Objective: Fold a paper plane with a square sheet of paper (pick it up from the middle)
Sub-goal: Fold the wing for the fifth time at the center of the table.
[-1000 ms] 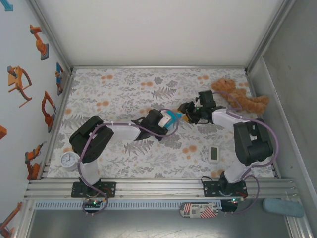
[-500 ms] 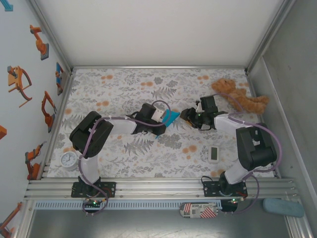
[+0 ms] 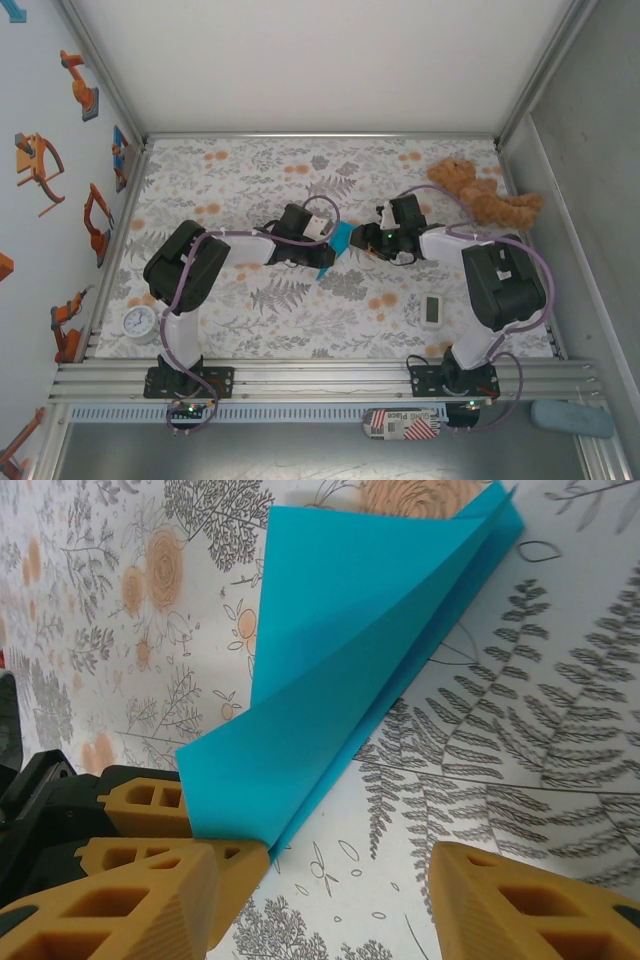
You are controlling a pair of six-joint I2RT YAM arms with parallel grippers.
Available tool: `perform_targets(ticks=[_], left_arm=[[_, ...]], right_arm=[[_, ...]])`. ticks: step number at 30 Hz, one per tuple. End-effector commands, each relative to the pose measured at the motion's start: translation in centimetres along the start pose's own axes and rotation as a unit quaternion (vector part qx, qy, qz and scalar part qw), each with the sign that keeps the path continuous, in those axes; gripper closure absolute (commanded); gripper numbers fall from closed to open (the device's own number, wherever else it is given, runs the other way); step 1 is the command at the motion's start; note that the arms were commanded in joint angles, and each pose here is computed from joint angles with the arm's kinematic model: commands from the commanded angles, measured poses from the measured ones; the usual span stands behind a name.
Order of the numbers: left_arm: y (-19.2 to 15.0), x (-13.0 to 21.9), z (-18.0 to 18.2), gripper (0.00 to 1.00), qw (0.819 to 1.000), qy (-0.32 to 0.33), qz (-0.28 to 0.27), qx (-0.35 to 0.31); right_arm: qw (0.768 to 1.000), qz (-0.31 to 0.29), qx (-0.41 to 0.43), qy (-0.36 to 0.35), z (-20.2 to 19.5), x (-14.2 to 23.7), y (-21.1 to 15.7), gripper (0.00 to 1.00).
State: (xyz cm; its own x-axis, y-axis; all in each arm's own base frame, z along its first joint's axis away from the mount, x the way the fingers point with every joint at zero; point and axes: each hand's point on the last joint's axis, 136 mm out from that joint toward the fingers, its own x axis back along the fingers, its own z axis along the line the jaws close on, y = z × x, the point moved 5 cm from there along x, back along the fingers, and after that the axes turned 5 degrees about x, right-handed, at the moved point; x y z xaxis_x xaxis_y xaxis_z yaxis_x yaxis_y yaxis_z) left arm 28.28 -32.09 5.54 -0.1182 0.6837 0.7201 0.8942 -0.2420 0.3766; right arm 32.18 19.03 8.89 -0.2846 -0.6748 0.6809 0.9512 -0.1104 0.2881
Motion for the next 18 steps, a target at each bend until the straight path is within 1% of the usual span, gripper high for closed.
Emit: perform_targets(ticks=[1, 8, 10, 12, 15, 18], left_arm=[[-0.9, -0.9, 1.2, 0.80, 0.999, 0.006, 0.027, 0.039], [-1.0, -1.1, 1.7, 0.80, 0.998, 0.003, 0.036, 0.060], [-1.0, -1.2, 1.7, 0.80, 0.997, 0.001, 0.039, 0.064], [-1.1, -1.3, 1.8, 0.80, 0.997, 0.000, 0.041, 0.067], [-1.2, -1.4, 1.9, 0.80, 0.997, -0.001, 0.043, 0.070], [-1.4, -1.6, 2.2, 0.80, 0.996, 0.000, 0.046, 0.074]], right_arm=[[0.999, -0.005, 0.038, -0.005, 0.9, -0.3, 0.8, 0.41], [0.998, 0.018, 0.057, -0.022, 1.2, -2.1, 1.1, 0.38], [0.998, 0.022, 0.057, -0.027, 1.1, -2.4, 1.1, 0.33], [0.998, 0.019, 0.056, -0.030, 1.1, -2.5, 1.2, 0.31], [0.997, 0.014, 0.059, -0.038, 0.9, -2.5, 1.5, 0.31], [0.997, 0.016, 0.063, -0.042, 0.8, -2.5, 1.4, 0.33]])
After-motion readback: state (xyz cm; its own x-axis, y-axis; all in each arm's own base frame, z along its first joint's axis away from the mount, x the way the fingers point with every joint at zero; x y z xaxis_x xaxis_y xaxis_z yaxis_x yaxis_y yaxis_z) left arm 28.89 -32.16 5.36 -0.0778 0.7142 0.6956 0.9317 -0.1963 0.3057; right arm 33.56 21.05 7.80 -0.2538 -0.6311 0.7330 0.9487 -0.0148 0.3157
